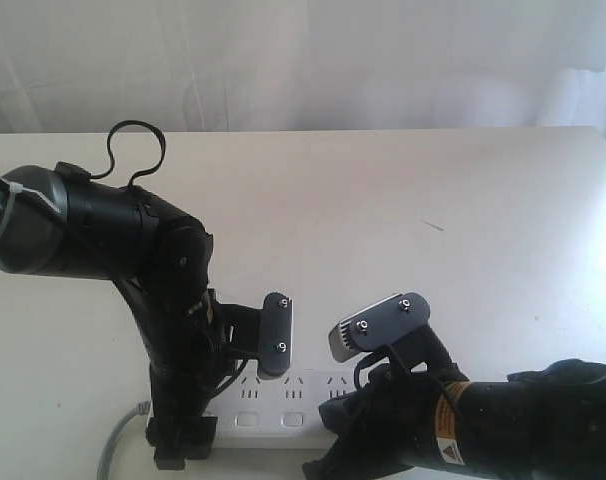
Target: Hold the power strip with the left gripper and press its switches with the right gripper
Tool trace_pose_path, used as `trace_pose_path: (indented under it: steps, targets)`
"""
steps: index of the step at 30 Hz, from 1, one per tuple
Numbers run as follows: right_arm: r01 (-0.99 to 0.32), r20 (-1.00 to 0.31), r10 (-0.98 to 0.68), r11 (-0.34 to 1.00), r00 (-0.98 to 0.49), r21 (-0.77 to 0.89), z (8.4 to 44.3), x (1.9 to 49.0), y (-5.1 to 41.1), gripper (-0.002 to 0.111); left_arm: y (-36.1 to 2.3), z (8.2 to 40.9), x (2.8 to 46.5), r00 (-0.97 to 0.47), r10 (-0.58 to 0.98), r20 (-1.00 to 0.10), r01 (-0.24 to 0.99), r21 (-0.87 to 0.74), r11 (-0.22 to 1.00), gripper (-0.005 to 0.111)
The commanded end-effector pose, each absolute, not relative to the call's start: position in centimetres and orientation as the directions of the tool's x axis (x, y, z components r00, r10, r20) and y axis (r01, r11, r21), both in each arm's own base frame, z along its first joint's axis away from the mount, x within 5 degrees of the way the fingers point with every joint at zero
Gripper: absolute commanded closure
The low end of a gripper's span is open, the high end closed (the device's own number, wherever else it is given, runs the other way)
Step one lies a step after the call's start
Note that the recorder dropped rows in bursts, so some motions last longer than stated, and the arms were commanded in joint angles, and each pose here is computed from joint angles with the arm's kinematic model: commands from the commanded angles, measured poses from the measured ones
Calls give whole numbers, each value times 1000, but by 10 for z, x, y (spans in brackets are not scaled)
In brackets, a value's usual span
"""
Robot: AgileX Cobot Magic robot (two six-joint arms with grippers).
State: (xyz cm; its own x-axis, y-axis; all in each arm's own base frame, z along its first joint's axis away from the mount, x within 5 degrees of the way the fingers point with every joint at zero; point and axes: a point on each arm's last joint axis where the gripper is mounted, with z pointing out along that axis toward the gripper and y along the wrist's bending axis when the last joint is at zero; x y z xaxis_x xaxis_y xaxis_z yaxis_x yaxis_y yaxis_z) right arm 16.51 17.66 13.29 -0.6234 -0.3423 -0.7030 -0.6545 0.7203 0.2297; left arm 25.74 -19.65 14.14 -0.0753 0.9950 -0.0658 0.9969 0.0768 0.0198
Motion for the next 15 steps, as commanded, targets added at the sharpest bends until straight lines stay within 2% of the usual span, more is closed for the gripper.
trace_pose_path:
  steps: [1, 15]
  targets:
    - [-641, -689, -352, 738, -633, 212, 130, 165, 173, 108, -191, 119, 248, -128, 992, 2, 989, -75, 128, 107]
    - [-597, -659, -350, 780, -666, 189, 126, 167, 169, 108, -190, 119, 249, -141, 990, 4, 988, -68, 141, 107]
